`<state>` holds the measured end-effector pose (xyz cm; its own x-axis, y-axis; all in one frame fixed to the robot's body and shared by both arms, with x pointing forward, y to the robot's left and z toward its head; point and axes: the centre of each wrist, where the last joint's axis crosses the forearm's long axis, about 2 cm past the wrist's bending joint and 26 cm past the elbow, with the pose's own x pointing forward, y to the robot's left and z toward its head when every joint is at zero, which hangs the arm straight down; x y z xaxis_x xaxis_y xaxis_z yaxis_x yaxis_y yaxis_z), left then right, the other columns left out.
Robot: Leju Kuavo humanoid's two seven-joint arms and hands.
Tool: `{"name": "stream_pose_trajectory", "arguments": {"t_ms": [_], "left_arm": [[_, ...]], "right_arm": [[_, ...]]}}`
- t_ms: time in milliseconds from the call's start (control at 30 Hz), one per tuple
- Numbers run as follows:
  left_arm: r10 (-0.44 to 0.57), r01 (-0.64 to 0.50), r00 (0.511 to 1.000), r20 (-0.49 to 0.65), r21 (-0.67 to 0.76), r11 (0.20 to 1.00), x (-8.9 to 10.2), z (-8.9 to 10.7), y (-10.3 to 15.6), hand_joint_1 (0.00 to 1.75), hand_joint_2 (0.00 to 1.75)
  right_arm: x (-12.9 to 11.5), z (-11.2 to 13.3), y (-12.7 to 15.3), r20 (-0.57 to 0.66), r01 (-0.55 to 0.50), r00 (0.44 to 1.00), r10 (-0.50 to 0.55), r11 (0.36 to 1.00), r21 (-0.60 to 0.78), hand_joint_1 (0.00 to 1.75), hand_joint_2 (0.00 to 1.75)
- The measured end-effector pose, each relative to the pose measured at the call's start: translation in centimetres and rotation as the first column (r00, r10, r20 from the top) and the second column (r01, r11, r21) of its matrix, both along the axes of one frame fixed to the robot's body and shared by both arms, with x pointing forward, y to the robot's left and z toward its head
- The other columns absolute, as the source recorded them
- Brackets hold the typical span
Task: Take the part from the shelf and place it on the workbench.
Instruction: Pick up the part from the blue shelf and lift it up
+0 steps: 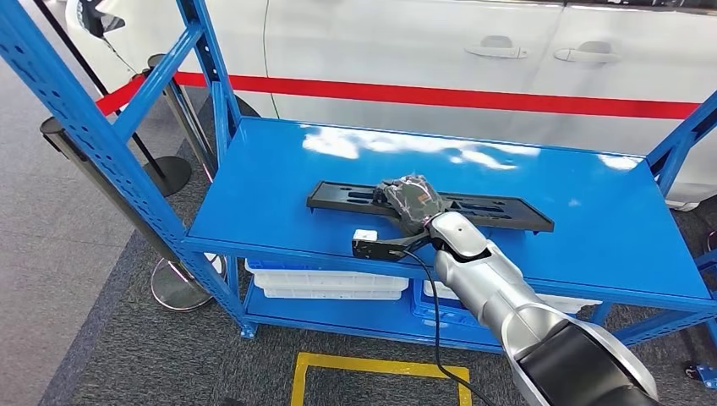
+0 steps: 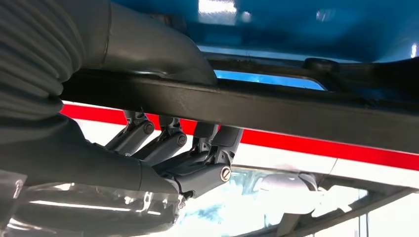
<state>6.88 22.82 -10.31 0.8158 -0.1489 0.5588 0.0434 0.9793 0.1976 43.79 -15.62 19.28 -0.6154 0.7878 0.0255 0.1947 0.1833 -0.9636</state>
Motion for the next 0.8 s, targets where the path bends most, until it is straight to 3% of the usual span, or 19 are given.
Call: {"name": "stream_pose_trajectory", "arguments": {"t_ms": [367, 500, 667, 800], "left_arm": [[0.002, -0.002, 1.0, 0.0, -0.001, 1.0, 0.0, 0.0, 0.0, 0.0, 0.0], [0.001, -0.001, 1.0, 0.003, -0.004, 1.0, 0.0, 0.0, 0.0, 0.0, 0.0], [-0.002, 0.002, 1.0, 0.005, -0.003, 1.0, 0.0, 0.0, 0.0, 0.0, 0.0], [-0.002, 0.002, 1.0, 0.006, -0.003, 1.0, 0.0, 0.0, 0.0, 0.0, 0.0]], "right_arm": [[0.1, 0.3, 0.0, -0.003, -0.002, 1.0, 0.002, 0.999, 0.041, 1.75, 1.75], [0.2, 0.8, 0.0, 0.007, -0.021, 1.0, 0.021, 0.993, 0.114, 1.75, 1.75], [1.4, 4.4, -0.3, 0.037, -0.075, 0.997, 0.066, 0.936, 0.345, 1.75, 1.75], [2.0, 6.9, -0.7, 0.078, -0.099, 0.994, 0.073, 0.905, 0.415, 1.75, 1.75]]}}
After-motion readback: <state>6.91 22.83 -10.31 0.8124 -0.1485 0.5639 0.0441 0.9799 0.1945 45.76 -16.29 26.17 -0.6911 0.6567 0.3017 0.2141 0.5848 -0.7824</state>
